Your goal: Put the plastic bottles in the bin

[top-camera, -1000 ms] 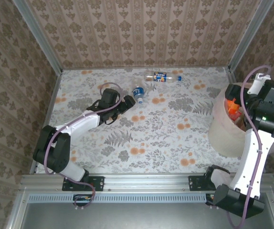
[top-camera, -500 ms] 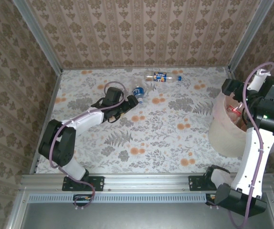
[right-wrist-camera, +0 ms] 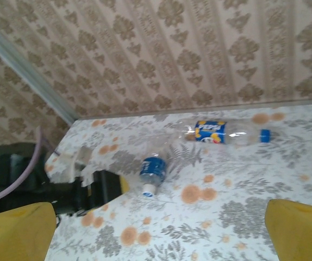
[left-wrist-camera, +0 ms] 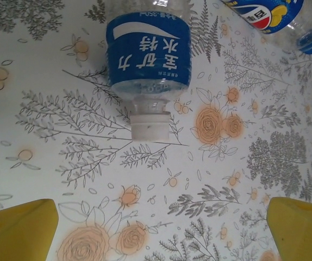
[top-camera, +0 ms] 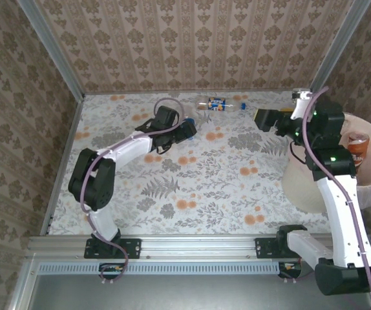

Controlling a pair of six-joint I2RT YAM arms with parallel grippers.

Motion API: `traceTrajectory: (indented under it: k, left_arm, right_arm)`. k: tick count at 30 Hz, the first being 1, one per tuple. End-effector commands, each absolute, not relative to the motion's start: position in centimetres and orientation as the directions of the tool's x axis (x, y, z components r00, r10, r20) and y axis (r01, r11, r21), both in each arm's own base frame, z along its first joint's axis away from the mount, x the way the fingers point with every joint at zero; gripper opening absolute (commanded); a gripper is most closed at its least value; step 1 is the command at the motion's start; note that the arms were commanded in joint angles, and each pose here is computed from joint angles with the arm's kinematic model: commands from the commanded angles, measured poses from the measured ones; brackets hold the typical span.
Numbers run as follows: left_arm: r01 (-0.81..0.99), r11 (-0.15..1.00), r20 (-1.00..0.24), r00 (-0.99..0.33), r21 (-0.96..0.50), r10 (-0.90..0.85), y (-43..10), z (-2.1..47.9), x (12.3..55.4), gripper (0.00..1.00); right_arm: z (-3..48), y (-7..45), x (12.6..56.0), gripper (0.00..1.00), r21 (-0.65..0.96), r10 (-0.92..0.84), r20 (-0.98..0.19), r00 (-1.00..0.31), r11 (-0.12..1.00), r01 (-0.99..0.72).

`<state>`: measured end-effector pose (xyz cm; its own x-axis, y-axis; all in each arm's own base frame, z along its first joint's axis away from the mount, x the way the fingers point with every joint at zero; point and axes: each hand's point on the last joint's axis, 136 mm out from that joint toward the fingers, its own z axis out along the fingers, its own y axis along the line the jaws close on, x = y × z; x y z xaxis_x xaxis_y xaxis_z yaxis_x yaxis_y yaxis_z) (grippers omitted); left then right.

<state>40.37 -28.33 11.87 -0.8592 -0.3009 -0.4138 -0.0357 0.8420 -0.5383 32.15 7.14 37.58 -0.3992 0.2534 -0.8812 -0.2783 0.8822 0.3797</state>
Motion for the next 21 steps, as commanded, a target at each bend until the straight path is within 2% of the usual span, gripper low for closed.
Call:
traceTrajectory:
  k: [1, 12, 19, 21]
  left_arm:
    - [-0.011, 0.895, -0.438, -0.869, -0.446, -0.229, -27.8, 10.5, 41.2, 1.0]
    - [0.041, 0.964, -0.501, -0.86, -0.263, -0.1, -28.9, 8.3, 47.3, 1.0]
    - [0.046, 0.96, -0.462, -0.882, -0.278, -0.091, -30.0, 6.1, 49.2, 1.0]
    - [0.047, 0.953, -0.441, -0.893, -0.299, -0.094, -30.5, 5.1, 49.5, 0.95]
  right_arm:
    - [37.7, 9.0, 33.2, 0.99, 0.405, 0.273, -0.882, -0.384, 0.856, -0.32]
    - [34.6, 9.9, 33.3, 1.0, 0.395, 0.244, -0.861, -0.446, 0.874, -0.284]
    - [34.6, 9.7, 32.5, 1.0, 0.385, 0.239, -0.865, -0.442, 0.88, -0.279]
    - [34.4, 9.6, 32.4, 1.0, 0.382, 0.236, -0.863, -0.447, 0.883, -0.273]
